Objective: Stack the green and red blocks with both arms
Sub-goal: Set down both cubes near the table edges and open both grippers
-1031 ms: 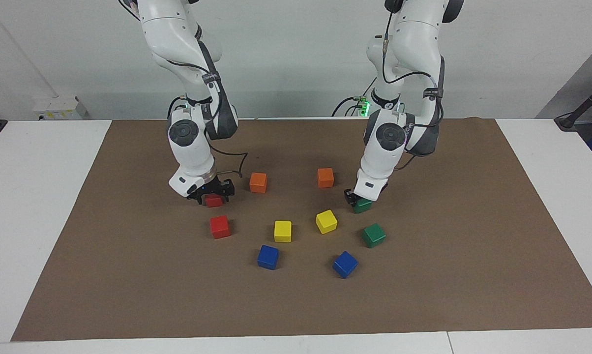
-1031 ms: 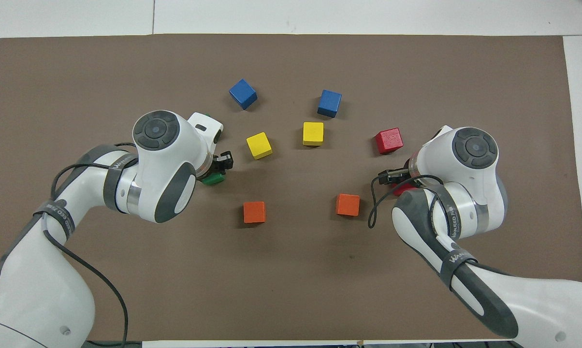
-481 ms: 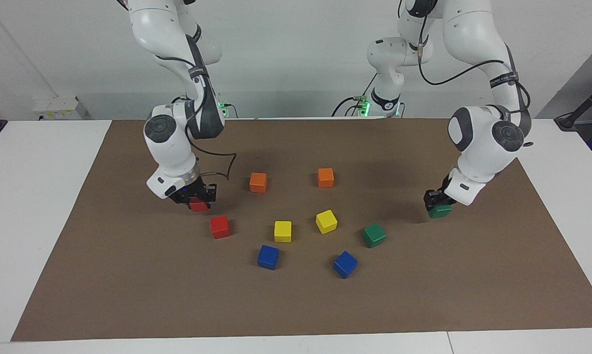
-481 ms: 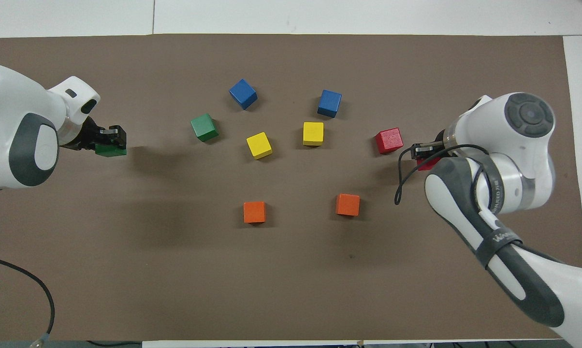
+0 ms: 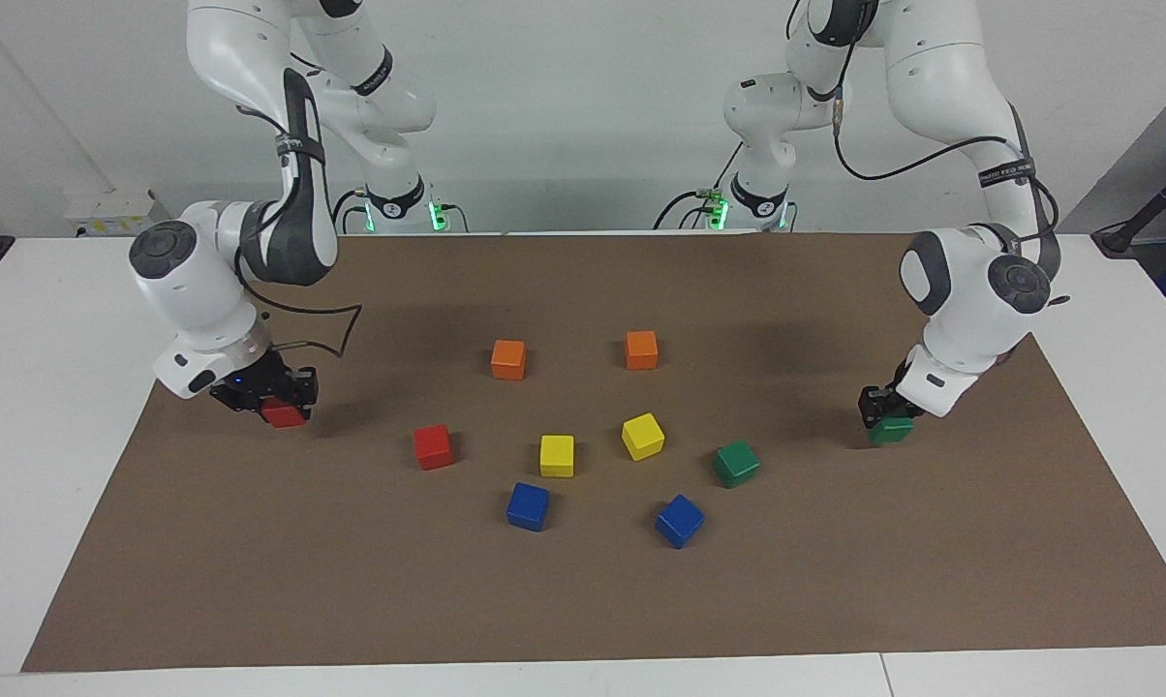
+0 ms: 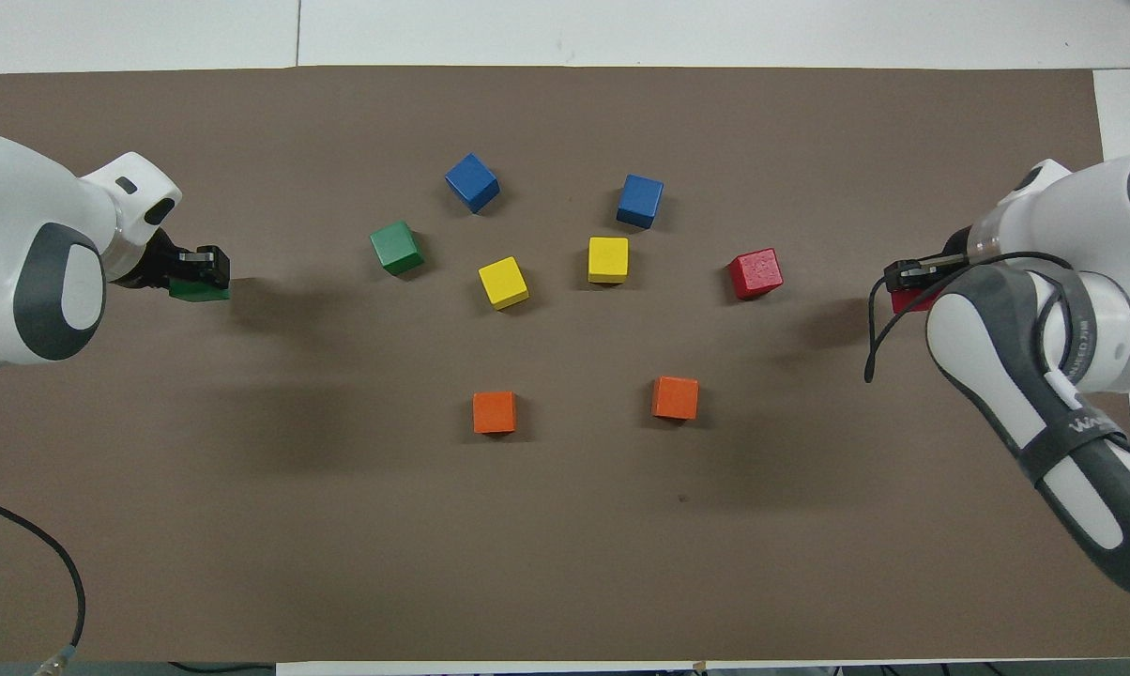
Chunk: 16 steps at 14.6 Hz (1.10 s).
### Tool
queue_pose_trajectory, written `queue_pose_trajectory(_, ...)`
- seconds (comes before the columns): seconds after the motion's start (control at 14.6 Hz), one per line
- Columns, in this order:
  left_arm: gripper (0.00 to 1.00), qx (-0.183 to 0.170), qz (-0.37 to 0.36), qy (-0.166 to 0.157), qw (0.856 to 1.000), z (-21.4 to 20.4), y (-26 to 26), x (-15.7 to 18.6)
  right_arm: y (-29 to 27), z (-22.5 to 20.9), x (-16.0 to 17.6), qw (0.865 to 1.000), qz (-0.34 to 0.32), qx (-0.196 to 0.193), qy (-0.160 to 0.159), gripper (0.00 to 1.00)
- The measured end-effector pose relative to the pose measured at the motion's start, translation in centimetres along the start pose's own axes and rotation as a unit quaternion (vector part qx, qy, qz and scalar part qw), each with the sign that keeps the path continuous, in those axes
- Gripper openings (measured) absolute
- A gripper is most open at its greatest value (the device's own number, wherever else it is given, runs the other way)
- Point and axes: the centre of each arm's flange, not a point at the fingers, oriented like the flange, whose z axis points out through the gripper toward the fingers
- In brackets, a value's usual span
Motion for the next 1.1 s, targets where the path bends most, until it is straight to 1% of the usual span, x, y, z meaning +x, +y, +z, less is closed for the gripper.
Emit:
queue_pose_trajectory(0.14,0.55,-0.001,0.002,-0.002,1.0,0.8,-0.2,0.1,1.3,0.5,-0.3,1.0,-0.003,0.001,-0.004,0.55)
queue_pose_trajectory(0.41,0.55,-0.002,0.005,-0.01,1.0,2.0,0.0,0.1,1.8,2.4,0.0,1.0,-0.004,0.001,-0.004,0.55)
queue_pose_trajectory(0.69,0.55,-0.002,0.007,-0.012,1.0,2.3,0.0,0.0,2.4,4.6,-0.2,1.0,0.001,0.006,-0.02,0.55)
queue_pose_trajectory(0.89,0.56,-0.002,0.007,-0.013,1.0,2.4,0.0,0.0,2.7,5.3,-0.3,1.0,-0.003,0.008,-0.025,0.55)
queue_pose_trajectory(0.96,0.58,-0.002,0.007,-0.012,1.0,2.4,0.0,0.0,2.7,5.4,-0.4,1.0,-0.003,0.008,-0.026,0.55)
queue_pose_trajectory(1.03,0.67,-0.002,0.007,-0.011,1.0,2.3,0.1,0.0,2.8,5.5,-0.4,1.0,-0.002,0.008,-0.026,0.55)
queue_pose_trajectory(1.1,0.81,-0.002,0.007,-0.009,1.0,2.3,0.1,0.1,2.9,5.6,-0.5,1.0,-0.001,0.008,-0.025,0.55)
